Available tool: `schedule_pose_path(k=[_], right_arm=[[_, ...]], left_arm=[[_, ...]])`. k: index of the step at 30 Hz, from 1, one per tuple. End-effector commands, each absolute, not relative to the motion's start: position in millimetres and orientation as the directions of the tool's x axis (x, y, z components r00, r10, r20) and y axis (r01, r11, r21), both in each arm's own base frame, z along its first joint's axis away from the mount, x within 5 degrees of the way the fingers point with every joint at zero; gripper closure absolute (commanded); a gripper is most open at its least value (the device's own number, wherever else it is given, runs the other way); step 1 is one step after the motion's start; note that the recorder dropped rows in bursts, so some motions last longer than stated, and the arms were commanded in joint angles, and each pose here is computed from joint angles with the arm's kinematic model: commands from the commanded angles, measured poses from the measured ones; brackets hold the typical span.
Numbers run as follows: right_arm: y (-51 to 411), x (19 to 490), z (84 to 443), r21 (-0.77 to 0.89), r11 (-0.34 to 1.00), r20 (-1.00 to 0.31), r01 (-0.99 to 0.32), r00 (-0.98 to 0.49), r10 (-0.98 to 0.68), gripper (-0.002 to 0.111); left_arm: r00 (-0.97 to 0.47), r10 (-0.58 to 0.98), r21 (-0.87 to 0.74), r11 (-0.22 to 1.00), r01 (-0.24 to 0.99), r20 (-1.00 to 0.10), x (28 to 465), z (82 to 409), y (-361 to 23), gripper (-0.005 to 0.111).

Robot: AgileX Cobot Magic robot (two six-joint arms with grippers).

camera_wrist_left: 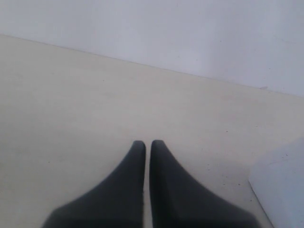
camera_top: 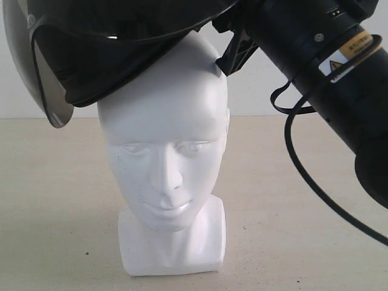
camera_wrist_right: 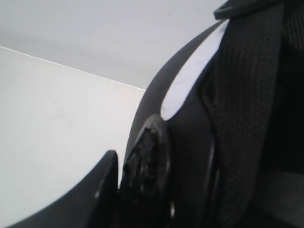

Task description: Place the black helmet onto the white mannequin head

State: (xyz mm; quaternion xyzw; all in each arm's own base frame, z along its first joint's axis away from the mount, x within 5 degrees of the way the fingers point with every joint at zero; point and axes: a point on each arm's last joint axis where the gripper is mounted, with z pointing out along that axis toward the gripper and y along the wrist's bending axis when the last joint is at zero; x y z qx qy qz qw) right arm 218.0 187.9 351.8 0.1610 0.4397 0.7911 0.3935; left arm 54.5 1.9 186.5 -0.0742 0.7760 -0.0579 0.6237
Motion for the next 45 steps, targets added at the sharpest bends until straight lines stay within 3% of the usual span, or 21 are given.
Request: schedule_pose_path(k=[1,45], right_arm=[[179.9,220.0,354.7,0.826,-0.234,-0.123,-0.513,-0.569,0.813,0.108],[175.1,221.4,319.2,0.915,-0.107,-0.135,-0.389,-0.545,0.828,0.108]], left_arm=[[-0.210,-0.192,-0.187,0.981,-0.044,-0.959,54.4,185.8,1.8,0.102],[-0.210,-0.192,-0.187,0.981,-0.044,-0.959,54.4,185.8,1.8,0.102]])
